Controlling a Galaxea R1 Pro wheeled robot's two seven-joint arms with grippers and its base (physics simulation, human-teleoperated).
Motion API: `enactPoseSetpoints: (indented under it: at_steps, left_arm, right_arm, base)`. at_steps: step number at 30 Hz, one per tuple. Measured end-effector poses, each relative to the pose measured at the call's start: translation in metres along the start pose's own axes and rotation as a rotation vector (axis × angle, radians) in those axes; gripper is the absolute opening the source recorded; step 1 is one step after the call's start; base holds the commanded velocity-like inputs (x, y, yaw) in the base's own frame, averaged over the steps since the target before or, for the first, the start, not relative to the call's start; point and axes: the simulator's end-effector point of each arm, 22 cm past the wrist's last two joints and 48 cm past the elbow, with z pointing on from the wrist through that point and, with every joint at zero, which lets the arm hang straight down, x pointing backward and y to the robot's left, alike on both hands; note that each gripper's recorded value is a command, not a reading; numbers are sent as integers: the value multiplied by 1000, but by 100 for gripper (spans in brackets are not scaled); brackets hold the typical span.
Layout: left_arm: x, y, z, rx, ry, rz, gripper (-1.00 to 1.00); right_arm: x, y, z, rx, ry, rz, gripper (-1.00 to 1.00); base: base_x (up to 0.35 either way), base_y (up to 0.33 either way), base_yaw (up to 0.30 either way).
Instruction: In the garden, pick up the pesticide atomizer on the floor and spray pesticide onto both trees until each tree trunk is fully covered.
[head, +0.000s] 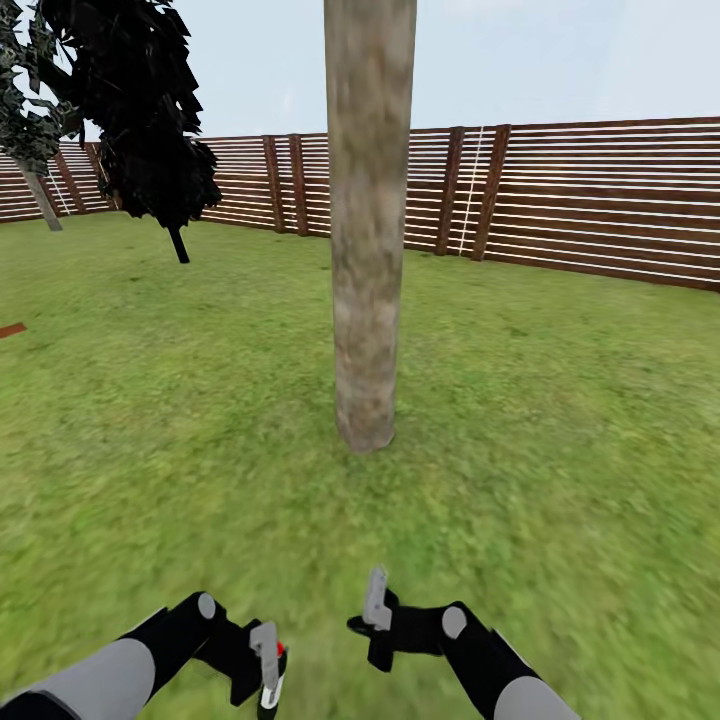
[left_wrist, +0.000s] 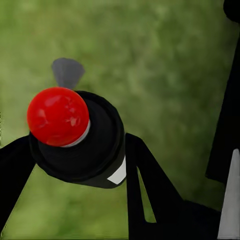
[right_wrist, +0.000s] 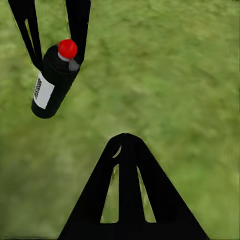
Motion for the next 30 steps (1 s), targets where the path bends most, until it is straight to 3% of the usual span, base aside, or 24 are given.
enactPoseSetpoints:
  at_steps: [5,13,30]
  left_arm:
    - [-5,-6,5,12,8,32,-100]
    - [-51,-16,16,26,-78,118,-100]
    - [-97,-22,23,20,-152,157,-100]
  right_arm:
    - [-2,10,4,-38,9,-31,-100]
    - [-1,11,4,-40,10,-30,-100]
    - [-2,10,4,-38,9,-32,-100]
  base:
    - [0,0,0]
    - [0,0,0]
    - [0,0,0]
